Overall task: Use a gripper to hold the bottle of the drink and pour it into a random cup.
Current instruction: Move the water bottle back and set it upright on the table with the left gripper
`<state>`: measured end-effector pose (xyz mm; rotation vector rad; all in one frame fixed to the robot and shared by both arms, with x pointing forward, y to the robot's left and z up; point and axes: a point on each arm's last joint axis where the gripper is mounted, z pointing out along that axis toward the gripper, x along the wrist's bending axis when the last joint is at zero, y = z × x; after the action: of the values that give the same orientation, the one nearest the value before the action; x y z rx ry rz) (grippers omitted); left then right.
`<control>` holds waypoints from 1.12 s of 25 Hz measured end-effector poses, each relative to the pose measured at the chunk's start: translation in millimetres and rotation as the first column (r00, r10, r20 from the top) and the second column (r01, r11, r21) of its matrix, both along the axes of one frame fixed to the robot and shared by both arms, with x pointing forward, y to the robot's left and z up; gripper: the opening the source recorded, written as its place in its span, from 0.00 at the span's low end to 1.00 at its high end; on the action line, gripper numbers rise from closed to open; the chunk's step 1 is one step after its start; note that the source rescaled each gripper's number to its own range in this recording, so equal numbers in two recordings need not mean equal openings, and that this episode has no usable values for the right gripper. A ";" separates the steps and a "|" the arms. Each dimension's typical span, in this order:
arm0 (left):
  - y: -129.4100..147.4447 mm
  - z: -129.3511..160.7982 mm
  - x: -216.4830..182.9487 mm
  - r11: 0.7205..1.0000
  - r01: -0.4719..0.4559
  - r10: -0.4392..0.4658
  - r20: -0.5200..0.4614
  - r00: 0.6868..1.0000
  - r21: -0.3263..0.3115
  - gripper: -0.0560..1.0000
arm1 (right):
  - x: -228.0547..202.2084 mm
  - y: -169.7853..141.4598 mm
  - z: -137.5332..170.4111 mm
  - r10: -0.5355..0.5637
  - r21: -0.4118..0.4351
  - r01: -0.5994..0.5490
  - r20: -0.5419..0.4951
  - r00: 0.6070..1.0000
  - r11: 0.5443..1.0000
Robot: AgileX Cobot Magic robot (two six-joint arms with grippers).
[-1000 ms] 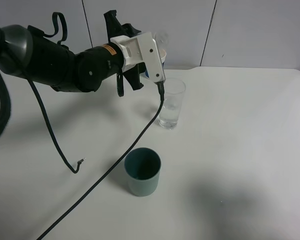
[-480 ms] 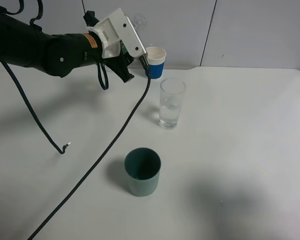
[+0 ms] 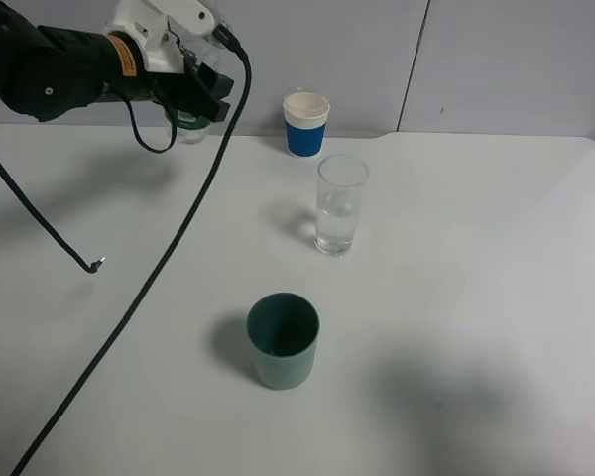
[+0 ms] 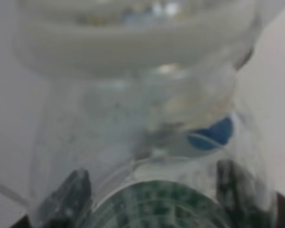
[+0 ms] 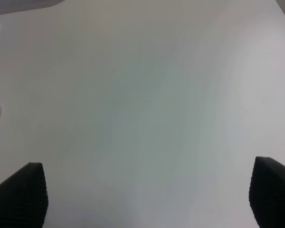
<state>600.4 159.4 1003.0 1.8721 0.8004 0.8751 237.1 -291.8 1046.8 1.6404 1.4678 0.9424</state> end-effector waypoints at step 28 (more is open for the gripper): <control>18.7 -58.9 9.9 0.880 0.376 -0.404 -0.038 0.914 -0.291 0.08 | 0.0 0.0 0.0 0.000 0.000 0.000 0.000 1.000 1.000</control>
<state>610.3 178.1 944.1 1.7472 0.5396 0.3947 237.1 -291.8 1046.8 1.6404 1.4678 0.9424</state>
